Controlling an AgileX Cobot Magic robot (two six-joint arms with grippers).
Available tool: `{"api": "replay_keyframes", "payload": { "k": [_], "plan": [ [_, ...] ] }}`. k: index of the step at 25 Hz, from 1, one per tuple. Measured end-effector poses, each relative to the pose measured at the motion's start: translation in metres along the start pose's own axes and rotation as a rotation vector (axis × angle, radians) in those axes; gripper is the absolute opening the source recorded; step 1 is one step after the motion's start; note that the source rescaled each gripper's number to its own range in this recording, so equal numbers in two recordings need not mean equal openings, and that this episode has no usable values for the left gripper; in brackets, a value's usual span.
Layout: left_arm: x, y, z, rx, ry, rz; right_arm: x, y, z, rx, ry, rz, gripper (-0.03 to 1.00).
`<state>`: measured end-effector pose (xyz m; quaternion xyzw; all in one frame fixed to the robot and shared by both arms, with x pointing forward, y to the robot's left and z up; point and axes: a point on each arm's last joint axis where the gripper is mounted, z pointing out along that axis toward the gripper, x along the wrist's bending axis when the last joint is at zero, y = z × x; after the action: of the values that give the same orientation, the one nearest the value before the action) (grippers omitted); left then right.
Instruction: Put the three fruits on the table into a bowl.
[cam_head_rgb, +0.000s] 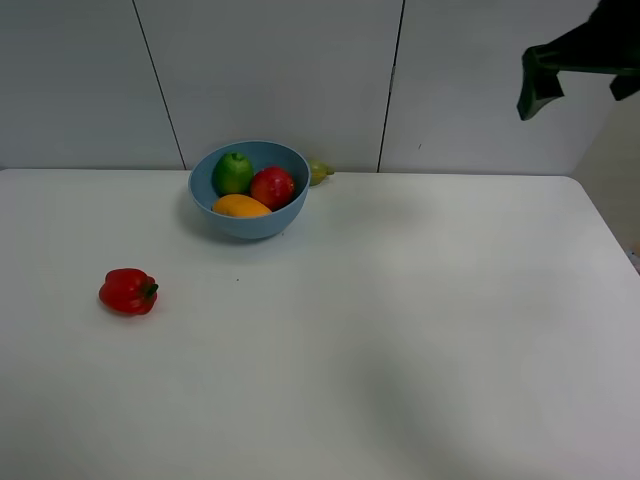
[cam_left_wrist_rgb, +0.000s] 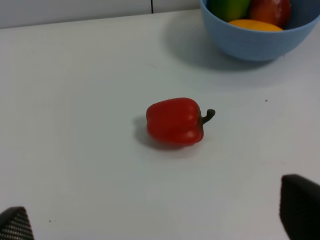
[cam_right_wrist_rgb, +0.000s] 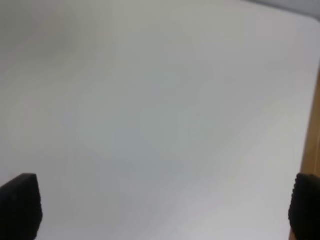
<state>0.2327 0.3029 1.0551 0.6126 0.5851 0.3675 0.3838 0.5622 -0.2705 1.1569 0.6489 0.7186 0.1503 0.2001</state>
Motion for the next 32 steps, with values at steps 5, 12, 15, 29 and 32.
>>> {"api": "replay_keyframes", "payload": {
  "k": [5, 12, 15, 29, 32],
  "plan": [
    [0.000, 0.000, 0.000, 0.000, 0.000, 0.000, -0.043, -0.064, -0.043, -0.027, -0.078, 0.145, 1.00],
    [0.000, 0.000, 0.000, 0.000, 0.000, 0.000, -0.048, -0.158, -0.106, -0.179, -0.161, 0.262, 1.00],
    [0.000, 0.000, 0.000, 0.000, 0.000, 0.000, -0.033, -0.201, -0.120, -0.260, -0.140, 0.270, 1.00],
    [0.000, 0.000, 0.000, 0.000, 0.000, 0.000, 0.014, -0.341, -0.085, -0.603, -0.082, 0.174, 1.00],
    [0.000, 0.000, 0.000, 0.000, 0.000, 0.000, 0.015, -0.341, -0.074, -0.566, -0.059, 0.174, 1.00]
  ]
}}
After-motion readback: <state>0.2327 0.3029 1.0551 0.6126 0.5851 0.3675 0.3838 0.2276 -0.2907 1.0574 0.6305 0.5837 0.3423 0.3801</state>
